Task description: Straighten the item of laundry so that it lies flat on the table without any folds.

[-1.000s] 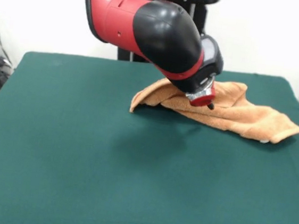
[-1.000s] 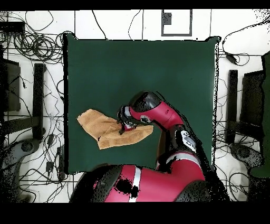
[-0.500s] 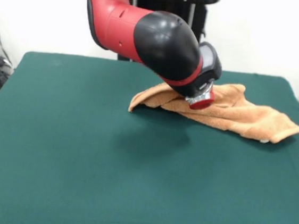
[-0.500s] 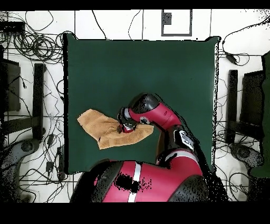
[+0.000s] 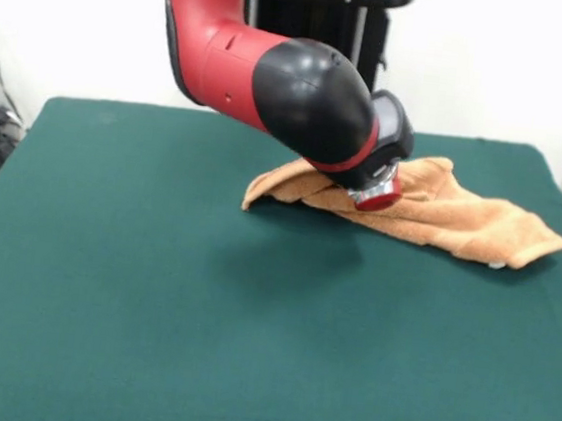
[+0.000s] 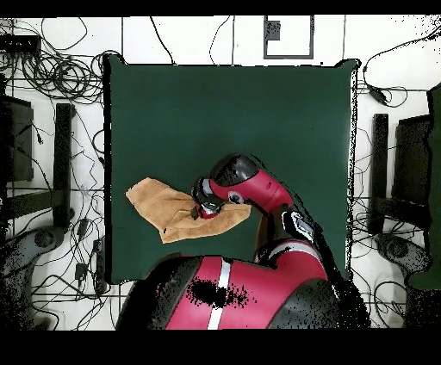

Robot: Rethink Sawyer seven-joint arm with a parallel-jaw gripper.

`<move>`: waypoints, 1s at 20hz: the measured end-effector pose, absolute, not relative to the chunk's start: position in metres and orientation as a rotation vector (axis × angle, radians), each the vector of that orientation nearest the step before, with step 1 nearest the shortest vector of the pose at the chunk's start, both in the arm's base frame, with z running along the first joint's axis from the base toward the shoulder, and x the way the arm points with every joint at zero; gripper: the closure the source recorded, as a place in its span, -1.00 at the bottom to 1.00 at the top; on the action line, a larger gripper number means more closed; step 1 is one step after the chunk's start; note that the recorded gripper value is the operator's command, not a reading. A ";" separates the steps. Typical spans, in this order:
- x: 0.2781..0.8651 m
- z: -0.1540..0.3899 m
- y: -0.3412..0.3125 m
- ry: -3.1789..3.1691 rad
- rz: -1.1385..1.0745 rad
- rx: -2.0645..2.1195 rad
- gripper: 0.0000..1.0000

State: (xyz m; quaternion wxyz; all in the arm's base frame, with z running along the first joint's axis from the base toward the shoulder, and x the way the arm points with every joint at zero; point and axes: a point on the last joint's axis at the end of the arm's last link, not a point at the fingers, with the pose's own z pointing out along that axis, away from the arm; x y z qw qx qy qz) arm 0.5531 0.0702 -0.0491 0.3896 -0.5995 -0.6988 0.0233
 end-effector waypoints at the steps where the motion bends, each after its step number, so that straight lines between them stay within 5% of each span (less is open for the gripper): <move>1: 0.553 -0.050 0.070 -1.783 0.063 -1.519 1.00; 20: 0.597 -0.031 0.040 -2.160 0.303 -1.415 1.00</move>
